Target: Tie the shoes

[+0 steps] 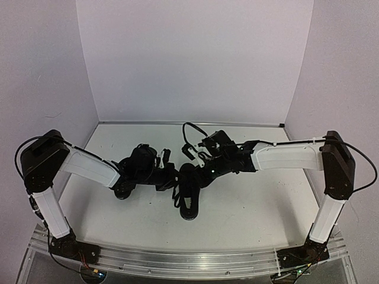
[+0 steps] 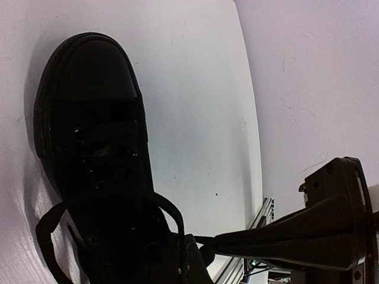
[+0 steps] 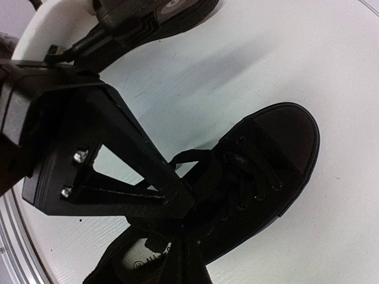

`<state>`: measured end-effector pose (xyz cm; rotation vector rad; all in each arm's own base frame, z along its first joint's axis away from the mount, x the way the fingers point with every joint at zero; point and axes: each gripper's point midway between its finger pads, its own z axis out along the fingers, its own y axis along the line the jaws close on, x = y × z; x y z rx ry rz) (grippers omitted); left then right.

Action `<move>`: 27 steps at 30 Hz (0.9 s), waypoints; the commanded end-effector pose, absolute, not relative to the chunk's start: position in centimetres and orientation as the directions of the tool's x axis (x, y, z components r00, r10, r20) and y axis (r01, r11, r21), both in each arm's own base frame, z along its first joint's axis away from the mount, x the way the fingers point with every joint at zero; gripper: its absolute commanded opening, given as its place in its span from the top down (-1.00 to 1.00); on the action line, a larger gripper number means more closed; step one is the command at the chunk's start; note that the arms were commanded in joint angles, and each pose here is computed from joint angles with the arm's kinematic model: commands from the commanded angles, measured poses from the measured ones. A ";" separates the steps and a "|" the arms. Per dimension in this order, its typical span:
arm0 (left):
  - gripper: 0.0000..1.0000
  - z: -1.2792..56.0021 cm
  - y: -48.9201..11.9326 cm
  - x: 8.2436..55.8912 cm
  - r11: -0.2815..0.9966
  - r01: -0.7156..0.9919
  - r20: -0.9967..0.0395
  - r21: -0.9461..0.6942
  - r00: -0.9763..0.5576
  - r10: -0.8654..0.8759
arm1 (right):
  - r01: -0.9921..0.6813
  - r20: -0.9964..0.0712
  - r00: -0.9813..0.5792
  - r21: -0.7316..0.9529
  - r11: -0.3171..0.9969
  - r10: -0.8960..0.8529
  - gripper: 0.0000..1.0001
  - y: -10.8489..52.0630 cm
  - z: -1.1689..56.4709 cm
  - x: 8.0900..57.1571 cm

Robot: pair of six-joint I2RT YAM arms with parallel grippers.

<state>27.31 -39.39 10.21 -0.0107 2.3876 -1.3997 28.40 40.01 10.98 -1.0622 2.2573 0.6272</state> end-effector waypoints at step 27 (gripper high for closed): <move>1.00 11.5 -41.9 25.4 0.223 0.160 -0.192 -0.962 -0.973 -0.130 | -0.741 -0.707 -0.575 0.237 0.628 -0.411 0.53 39.8 14.9 29.1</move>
